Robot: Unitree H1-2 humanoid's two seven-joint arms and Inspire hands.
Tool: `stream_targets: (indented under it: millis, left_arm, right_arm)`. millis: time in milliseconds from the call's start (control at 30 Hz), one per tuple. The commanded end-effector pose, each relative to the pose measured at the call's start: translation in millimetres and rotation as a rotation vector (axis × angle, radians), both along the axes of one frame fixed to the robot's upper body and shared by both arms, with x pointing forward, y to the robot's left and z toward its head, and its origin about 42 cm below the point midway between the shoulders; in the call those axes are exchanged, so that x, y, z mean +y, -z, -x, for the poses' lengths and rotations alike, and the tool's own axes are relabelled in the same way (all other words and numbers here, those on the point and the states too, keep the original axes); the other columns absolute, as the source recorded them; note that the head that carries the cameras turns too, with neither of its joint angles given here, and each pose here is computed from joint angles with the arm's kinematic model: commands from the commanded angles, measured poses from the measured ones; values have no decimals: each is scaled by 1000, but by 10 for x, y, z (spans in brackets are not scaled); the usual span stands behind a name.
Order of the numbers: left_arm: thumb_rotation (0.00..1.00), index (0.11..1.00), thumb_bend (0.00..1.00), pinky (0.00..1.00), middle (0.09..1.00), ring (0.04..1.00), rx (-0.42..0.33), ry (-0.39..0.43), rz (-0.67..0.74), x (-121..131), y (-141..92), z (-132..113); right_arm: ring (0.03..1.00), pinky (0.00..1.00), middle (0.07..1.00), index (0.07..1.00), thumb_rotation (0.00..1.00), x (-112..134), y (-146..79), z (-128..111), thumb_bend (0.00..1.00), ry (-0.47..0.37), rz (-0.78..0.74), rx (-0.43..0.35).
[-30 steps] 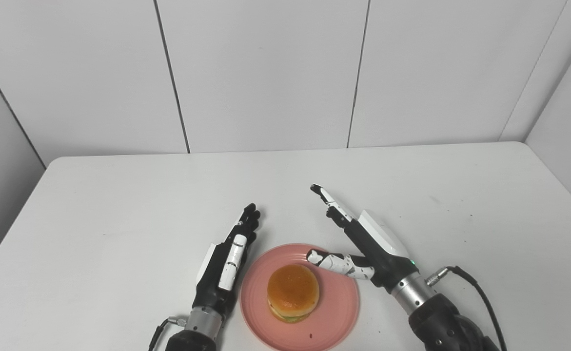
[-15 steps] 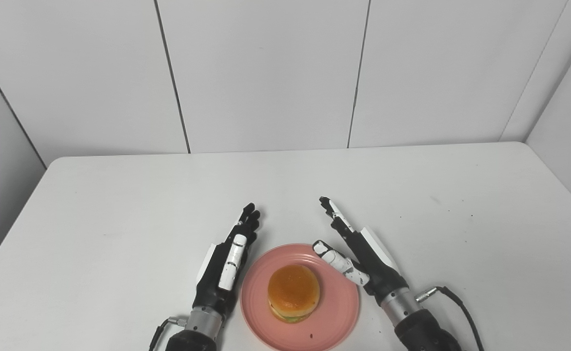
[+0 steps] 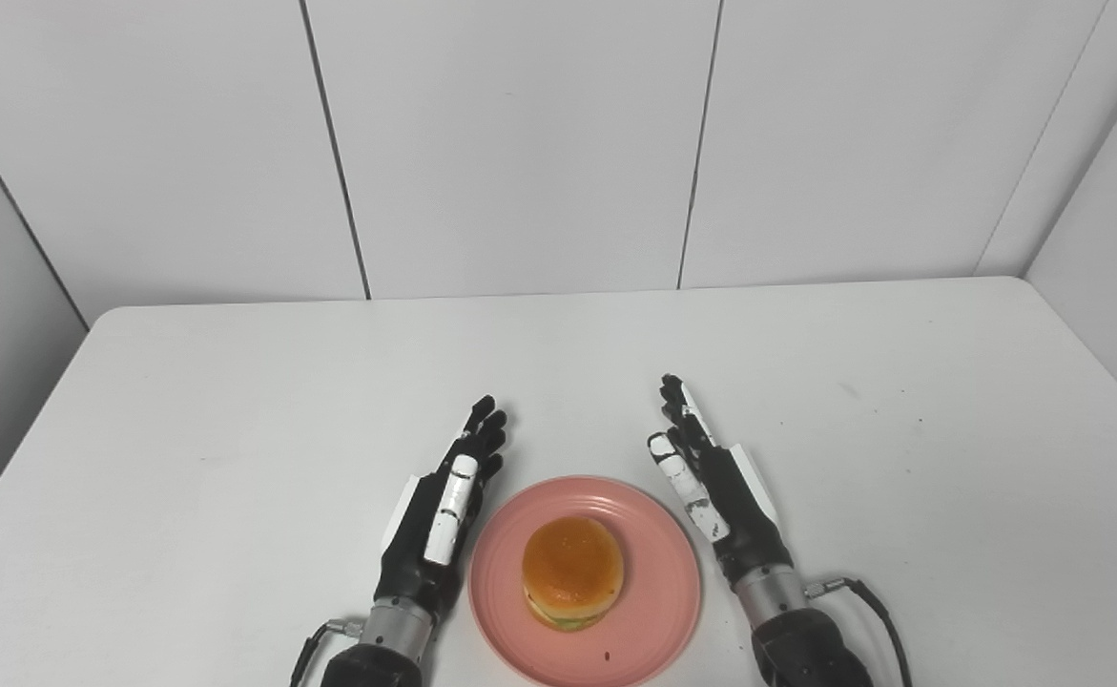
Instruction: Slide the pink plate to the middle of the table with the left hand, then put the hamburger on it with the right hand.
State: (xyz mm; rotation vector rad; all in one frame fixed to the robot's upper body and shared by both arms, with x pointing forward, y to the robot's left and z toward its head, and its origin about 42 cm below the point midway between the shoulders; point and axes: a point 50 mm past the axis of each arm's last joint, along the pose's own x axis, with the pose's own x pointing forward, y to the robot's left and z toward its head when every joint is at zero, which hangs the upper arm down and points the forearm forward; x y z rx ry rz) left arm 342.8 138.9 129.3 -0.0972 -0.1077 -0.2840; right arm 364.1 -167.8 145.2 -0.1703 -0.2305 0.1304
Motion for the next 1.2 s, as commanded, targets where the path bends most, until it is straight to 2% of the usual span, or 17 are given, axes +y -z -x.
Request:
stream_targets:
  millis: [0,200,633,867,1167]
  left_arm:
    - [1000,966,542,992,978,987,73,-36,0,27,200,70]
    - [1000,975,538,1000,984,995,70,-66,22,20,199,60]
    - [1000,998,553,1000,1000,1000,10,-184,-22,47,228,41]
    - [1000,1000,550,1000,1000,1000,-10,-196,-47,60,232,-8]
    - [1000,1000,522,1000,1000,1000,-7,-197,-29,63,223,-22]
  right_arm:
    - [1000,998,1000,1000,1000,27,-42,-27,629,19,-41,-76]
    - [995,1000,1000,1000,1000,0,29,-41,603,60,-71,-88]
    - [1000,997,1000,1000,1000,6,126,34,525,72,-158,-91]
    - [1000,1000,1000,1000,937,66,163,174,539,82,-201,-67]
    - [1000,994,1000,1000,945,-1,257,314,563,96,-181,-21]
